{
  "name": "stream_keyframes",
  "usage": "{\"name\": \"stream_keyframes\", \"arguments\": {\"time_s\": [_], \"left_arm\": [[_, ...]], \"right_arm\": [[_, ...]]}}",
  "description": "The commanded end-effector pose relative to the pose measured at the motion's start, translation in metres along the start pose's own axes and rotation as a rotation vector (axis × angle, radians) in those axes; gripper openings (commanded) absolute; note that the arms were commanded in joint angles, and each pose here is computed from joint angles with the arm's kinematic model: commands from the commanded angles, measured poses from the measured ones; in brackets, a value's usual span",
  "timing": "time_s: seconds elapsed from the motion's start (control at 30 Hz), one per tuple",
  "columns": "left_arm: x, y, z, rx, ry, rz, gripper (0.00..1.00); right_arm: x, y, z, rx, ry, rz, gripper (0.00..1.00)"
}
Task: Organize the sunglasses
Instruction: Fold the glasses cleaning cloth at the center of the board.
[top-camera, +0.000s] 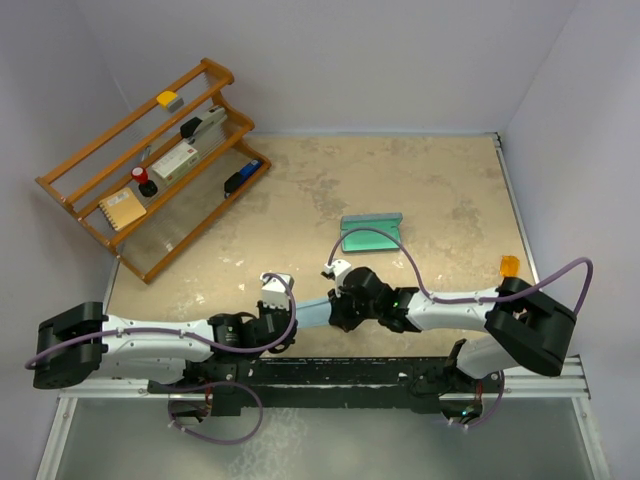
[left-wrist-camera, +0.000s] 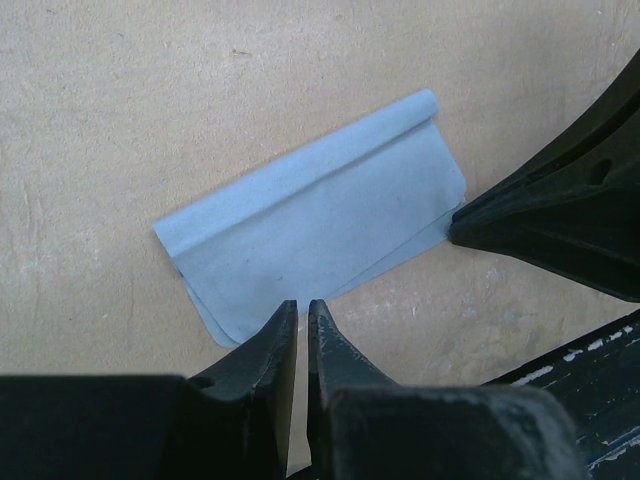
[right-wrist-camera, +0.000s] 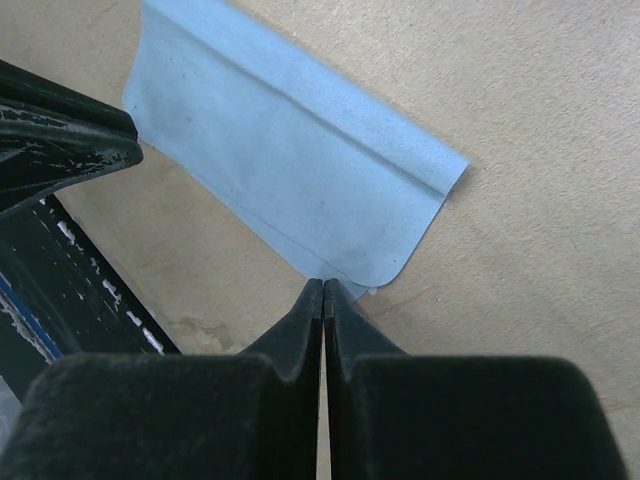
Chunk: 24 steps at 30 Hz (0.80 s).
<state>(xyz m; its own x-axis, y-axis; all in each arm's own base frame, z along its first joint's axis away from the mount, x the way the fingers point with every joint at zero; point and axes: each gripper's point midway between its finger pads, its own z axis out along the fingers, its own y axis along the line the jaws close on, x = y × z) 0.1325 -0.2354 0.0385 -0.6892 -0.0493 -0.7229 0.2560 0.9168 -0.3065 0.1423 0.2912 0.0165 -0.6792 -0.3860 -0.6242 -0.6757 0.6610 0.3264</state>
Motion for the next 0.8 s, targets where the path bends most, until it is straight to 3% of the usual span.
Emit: {"name": "stream_keyframes", "arguments": {"time_s": [0.0, 0.77], "left_arm": [[-0.02, -0.02, -0.003, 0.045, -0.057, -0.031, 0.06], [-0.02, -0.024, 0.001, 0.058, -0.072, -0.037, 0.05]], "right_arm": [[0.0, -0.002, 0.003, 0.013, -0.017, 0.001, 0.0], [-0.01, 0.0, -0.002, 0.026, -0.023, -0.016, 0.0]]}}
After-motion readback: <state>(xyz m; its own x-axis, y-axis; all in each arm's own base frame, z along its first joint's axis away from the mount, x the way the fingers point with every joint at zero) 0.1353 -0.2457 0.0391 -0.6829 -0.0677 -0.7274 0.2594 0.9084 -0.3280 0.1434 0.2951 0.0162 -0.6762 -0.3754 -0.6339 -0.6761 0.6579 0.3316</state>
